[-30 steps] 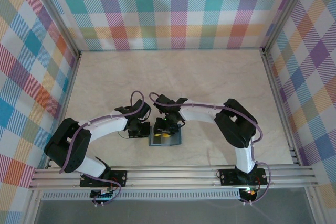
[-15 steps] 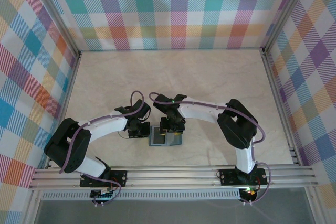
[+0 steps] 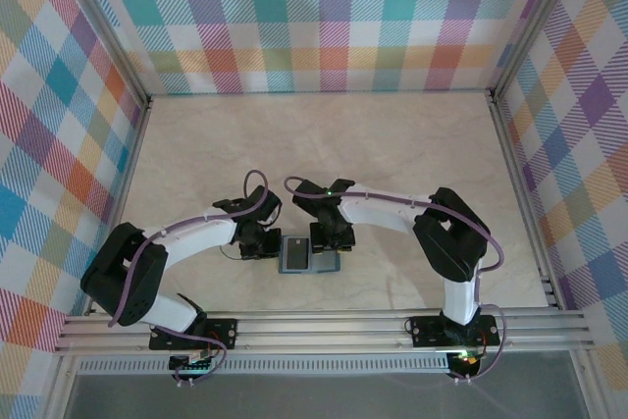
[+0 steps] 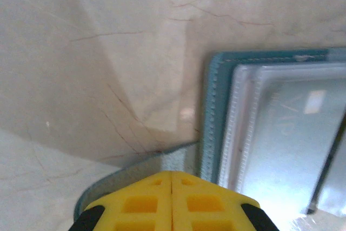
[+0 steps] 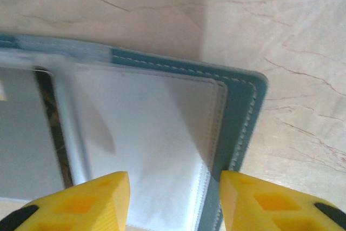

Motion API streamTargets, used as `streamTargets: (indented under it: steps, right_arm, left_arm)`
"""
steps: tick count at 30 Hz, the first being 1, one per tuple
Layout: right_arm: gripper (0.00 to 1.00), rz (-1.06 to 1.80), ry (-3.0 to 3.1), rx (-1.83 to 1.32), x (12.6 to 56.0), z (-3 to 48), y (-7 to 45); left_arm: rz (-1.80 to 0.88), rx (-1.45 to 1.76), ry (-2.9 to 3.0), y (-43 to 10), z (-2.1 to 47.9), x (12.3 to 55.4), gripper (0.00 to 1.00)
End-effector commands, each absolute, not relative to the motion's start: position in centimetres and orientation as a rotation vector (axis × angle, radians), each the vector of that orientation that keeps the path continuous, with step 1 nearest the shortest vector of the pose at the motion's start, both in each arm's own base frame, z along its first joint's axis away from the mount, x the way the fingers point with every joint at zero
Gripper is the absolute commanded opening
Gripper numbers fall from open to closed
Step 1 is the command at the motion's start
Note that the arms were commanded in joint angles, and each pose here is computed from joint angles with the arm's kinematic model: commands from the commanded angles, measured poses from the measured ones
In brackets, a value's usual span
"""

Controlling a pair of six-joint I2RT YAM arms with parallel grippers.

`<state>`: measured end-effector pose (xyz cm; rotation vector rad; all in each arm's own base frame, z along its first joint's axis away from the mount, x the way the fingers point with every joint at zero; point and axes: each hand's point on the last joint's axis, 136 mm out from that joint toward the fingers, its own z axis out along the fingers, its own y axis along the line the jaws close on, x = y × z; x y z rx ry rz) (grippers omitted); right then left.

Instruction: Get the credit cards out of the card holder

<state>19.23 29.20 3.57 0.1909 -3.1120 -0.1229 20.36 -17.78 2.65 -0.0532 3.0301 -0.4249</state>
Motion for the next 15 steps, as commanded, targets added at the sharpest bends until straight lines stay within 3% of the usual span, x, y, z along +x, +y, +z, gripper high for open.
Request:
streamTargets:
  steps: [1,15]
  right_arm:
    - [0.47,-0.057,-3.108,0.215,18.7,3.3,28.0]
    - [0.47,-0.211,-3.153,0.249,18.7,7.6,28.5]
  left_arm:
    - [-0.53,-0.068,3.001,-18.9,5.0,20.8,0.08]
    - [-0.73,-0.061,2.951,-22.0,7.5,21.0,0.08]
